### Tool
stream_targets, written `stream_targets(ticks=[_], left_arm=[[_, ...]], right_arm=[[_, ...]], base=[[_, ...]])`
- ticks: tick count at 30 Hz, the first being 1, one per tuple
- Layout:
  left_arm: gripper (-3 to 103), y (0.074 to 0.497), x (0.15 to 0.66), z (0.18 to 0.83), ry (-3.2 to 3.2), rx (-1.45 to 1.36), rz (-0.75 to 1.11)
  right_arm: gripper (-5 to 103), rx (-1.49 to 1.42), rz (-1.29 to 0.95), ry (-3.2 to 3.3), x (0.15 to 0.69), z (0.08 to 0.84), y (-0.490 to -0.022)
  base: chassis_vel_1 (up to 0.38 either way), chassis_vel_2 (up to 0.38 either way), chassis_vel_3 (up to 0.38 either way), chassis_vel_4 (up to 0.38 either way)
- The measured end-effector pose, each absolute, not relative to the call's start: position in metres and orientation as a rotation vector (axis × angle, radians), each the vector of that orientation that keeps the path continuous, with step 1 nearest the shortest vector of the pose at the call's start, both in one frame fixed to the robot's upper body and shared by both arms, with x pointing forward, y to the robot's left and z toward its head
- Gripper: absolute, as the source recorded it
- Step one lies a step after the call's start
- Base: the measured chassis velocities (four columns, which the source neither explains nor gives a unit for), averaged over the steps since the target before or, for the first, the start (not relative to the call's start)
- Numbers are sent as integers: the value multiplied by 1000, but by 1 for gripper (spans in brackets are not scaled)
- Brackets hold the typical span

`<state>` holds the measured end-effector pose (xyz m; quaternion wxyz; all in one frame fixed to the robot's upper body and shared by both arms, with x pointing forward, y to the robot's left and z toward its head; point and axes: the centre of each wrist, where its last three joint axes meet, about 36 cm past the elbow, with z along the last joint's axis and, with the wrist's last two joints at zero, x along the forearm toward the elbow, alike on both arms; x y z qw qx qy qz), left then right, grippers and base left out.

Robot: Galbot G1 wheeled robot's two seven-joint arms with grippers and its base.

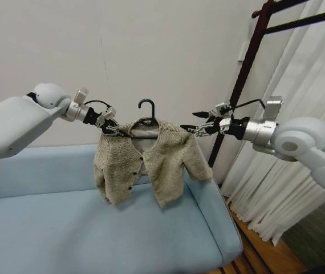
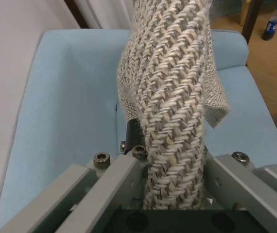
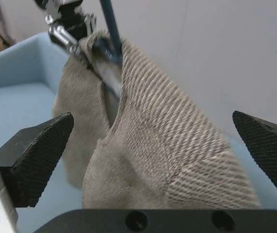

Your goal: Pick up the clothes from the sofa and hang them on the clothes hanger.

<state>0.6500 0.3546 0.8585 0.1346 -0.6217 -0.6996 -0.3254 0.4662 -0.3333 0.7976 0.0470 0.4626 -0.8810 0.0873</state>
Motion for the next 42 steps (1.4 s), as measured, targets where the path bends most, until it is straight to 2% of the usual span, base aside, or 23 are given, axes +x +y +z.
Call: stream_targets(ticks=[13,18,29,30,31,35,36,38,39,41,42], left_arm=[[6,347,649,863,-1941,-1858,-1001],[6,345,651,864,-1916,-1856,-1028],[6,334,660,864,-1877,-1874,-1038],[6,333,661,865,-1873,-1875,-1039],[6,333,661,865,-1873,-1875,-1039],[6,329,665,864,-1861,-1881,-1045],[6,329,665,864,-1861,-1881,-1045],[6,328,666,864,-1858,-1880,-1049],[6,328,666,864,-1857,-1882,-1050],[6,328,667,864,-1859,-1885,-1053],[6,328,667,864,-1859,-1885,-1053]], right_arm=[[100,1415,330,-2601,477,782,-317],[85,1422,335,-2583,482,778,-311],[70,1426,335,-2541,504,769,-300],[65,1422,339,-2536,506,769,-299],[65,1422,339,-2536,506,769,-299],[42,1420,349,-2508,512,765,-300],[42,1420,349,-2508,512,765,-300],[32,1428,356,-2498,513,763,-300],[32,1432,358,-2497,514,763,-299],[21,1443,355,-2494,514,762,-298],[21,1443,355,-2494,514,762,-298]], base=[[0,0,0,0],[0,0,0,0],[0,0,0,0],[0,0,0,0],[0,0,0,0],[0,0,0,0],[0,0,0,0],[0,0,0,0],[0,0,0,0],[0,0,0,0],[0,0,0,0]])
